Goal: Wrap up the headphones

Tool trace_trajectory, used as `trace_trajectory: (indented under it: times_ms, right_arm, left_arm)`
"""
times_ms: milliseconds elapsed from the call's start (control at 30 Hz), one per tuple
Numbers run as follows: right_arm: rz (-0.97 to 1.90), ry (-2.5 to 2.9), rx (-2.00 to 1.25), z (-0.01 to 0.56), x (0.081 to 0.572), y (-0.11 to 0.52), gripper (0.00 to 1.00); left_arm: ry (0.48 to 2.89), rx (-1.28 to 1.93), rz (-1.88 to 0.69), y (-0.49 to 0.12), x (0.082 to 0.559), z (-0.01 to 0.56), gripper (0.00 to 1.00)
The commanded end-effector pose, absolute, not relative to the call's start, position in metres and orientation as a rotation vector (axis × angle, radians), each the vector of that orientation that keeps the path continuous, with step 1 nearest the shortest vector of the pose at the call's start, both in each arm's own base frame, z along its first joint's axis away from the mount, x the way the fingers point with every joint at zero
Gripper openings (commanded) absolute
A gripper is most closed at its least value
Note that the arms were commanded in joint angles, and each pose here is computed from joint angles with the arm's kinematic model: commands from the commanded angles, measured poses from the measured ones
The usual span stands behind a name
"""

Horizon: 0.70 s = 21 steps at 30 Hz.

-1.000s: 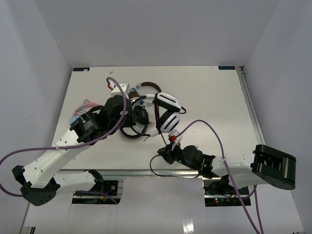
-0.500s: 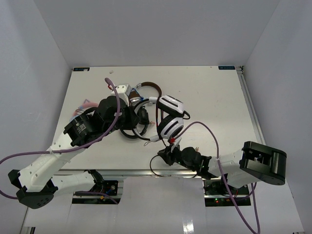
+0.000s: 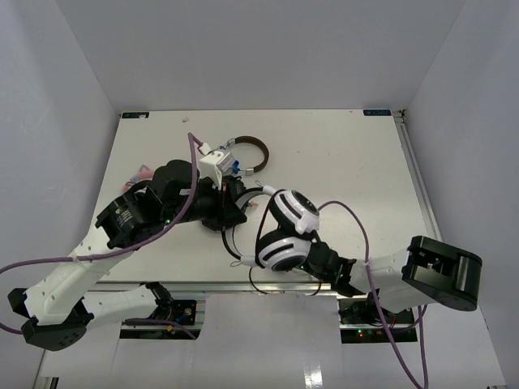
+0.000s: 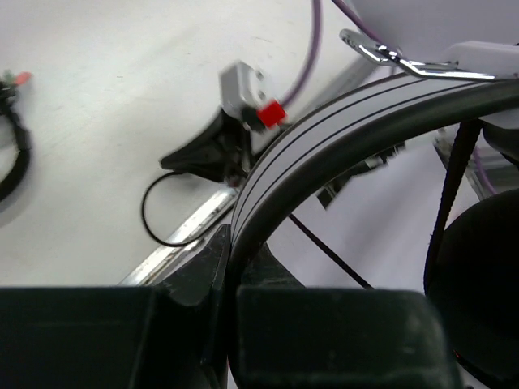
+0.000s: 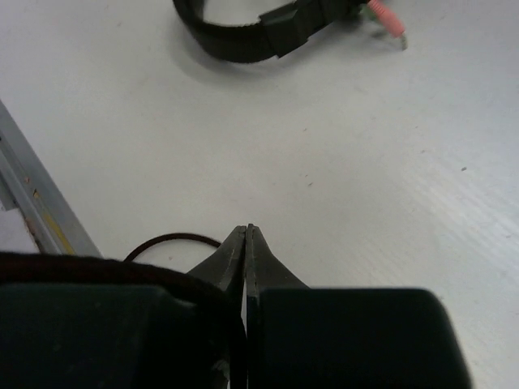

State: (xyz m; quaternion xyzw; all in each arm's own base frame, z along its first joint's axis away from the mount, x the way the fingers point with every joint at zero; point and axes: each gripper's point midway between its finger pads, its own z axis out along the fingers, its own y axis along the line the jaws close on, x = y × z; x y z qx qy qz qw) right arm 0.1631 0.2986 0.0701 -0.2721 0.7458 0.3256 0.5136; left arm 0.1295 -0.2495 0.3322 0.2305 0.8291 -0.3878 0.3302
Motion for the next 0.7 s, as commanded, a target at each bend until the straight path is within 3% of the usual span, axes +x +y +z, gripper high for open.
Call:
trace_trajectory:
  times_ms: [0,167,267,400,533,667]
  right_arm:
    - [0.671,1.772,-0.577,0.115,0.208,0.286,0.08]
    - [0.602,1.805,-0.545,0.169,0.244,0.268,0.08]
    - [0.589,1.775,-0.554,0.213,0.254,0.262,0.08]
    - [0.584,1.780,-0.610,0.247,0.250,0.258,0.08]
    - [0.593,1.804,-0.641,0.252,0.242,0.256,0.08]
    - [0.626,1.838,-0.655,0.244,0.231,0.253,0.08]
  left_arm:
    - [1.948,0.971,-1.260,-0.255,0.078,0.360,0.00]
    - [2.037,1.046,-1.087,-0.251,0.094,0.316,0.00]
    - [2.159,1.138,-0.929,-0.248,0.109,0.261,0.00]
    - [2.351,1.045,-0.476,-0.225,0.157,0.200,0.00]
    - [2.365,0.852,-0.092,-0.198,0.204,0.191,0.00]
    - [2.303,0.724,-0.006,-0.193,0.224,0.210,0.00]
